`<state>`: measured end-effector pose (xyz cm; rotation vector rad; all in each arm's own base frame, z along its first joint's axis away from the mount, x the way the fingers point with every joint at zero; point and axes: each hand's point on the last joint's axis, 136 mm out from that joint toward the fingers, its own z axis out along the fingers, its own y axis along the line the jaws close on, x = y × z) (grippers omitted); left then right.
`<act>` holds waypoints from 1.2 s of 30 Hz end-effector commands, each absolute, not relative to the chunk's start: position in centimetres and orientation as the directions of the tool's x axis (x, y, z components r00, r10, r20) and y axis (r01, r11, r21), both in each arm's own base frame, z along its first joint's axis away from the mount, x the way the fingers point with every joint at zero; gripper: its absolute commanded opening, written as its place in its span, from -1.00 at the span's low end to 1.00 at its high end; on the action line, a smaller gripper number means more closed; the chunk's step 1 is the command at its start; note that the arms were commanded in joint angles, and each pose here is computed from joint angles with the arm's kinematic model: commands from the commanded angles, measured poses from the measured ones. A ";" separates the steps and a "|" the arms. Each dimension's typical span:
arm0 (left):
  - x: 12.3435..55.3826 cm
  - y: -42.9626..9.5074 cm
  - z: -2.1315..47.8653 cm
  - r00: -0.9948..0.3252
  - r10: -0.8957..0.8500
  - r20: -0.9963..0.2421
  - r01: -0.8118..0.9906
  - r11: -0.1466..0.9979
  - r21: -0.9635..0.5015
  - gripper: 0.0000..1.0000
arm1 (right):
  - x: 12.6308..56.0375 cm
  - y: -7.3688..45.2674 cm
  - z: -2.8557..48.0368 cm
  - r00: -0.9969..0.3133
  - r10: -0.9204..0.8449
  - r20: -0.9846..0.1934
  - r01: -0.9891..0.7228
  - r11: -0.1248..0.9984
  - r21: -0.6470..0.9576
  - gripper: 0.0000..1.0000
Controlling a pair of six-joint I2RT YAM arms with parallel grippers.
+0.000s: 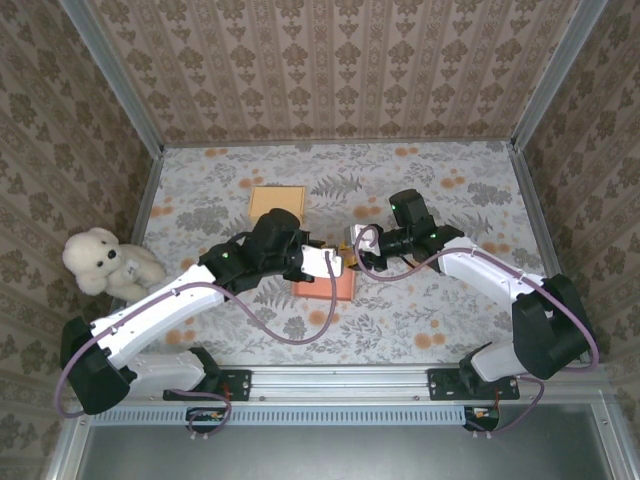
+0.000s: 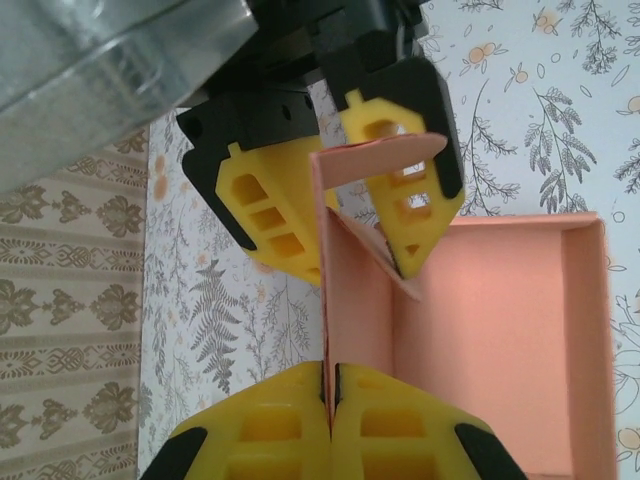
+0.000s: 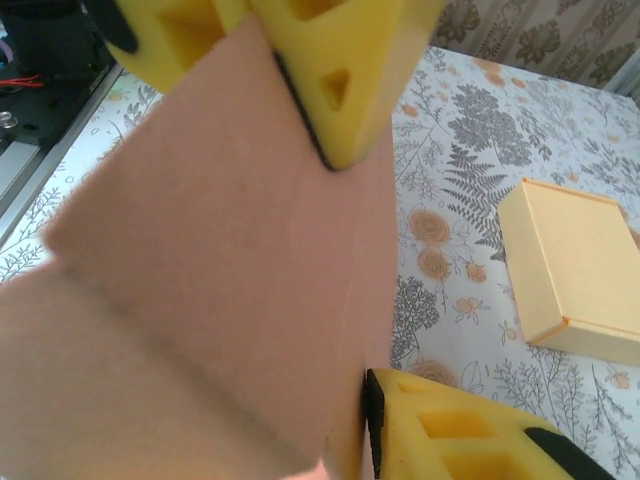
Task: Fold the paper box
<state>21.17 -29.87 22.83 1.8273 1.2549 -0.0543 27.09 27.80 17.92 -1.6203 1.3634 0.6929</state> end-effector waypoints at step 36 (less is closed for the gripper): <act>29.5 -14.2 28.3 -0.434 -0.276 -0.858 0.155 0.915 -0.373 0.36 | 29.4 26.8 15.5 0.269 -0.485 -0.832 -0.938 0.066 -0.342 -0.82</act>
